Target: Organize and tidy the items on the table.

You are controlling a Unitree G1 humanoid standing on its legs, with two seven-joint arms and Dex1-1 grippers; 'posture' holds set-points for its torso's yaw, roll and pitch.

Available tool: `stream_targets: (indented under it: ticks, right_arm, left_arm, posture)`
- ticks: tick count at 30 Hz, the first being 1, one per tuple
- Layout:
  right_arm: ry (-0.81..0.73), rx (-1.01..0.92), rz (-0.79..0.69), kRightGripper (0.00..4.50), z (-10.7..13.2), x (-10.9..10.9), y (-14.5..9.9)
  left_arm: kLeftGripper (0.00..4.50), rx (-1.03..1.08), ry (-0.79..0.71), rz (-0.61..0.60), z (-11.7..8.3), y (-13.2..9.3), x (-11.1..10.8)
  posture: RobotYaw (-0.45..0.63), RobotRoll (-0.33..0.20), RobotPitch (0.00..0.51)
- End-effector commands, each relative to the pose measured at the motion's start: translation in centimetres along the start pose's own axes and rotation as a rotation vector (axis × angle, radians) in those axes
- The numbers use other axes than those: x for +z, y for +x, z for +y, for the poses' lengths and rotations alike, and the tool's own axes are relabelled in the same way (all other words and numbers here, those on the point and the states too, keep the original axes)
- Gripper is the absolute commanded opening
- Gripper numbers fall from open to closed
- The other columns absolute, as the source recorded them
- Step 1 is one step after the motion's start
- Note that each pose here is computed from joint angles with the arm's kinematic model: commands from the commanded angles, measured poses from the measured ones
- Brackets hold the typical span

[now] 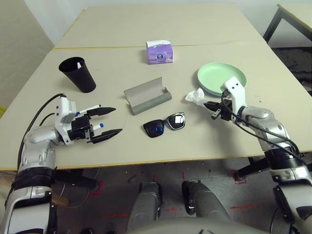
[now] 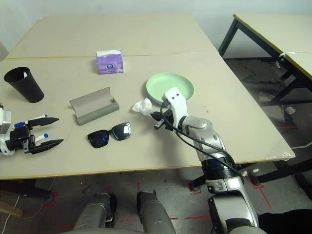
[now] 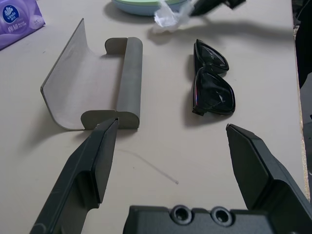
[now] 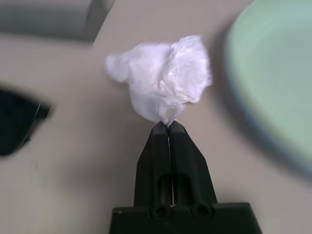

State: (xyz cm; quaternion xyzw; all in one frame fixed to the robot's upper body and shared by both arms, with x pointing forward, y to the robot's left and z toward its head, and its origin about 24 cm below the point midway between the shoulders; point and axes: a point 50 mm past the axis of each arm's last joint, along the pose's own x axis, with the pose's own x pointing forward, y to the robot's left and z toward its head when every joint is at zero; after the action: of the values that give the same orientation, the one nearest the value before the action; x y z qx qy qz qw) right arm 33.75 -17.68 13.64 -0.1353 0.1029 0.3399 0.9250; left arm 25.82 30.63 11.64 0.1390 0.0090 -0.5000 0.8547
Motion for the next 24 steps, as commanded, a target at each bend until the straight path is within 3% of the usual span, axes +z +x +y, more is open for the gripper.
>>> stream_targets:
  ticks: [1,7,17,24]
  right_arm:
    - [-0.009,-0.119,-0.094,0.04,-2.7,2.7,-0.8]
    - [-0.039,-0.261,-0.083,0.04,-6.3,3.6,-1.4]
    - [-0.035,-0.309,0.041,0.04,-7.8,0.6,-0.8]
    - [-0.027,-0.309,0.030,2.35,-7.8,0.8,-0.7]
  left_arm:
    - [4.50,-0.001,-0.011,0.001,-0.2,0.0,-0.2]
    - [4.50,0.004,-0.014,0.001,-0.2,0.1,-0.3]
    - [4.50,0.015,-0.017,-0.005,-0.5,-0.1,-0.3]
    - [4.50,0.019,-0.020,0.000,-0.6,-0.3,-0.3]
  posture:
    - [0.01,0.000,0.153]
    - [0.02,0.000,0.150]
    - [0.03,0.000,0.149]
    - [0.03,0.000,0.150]
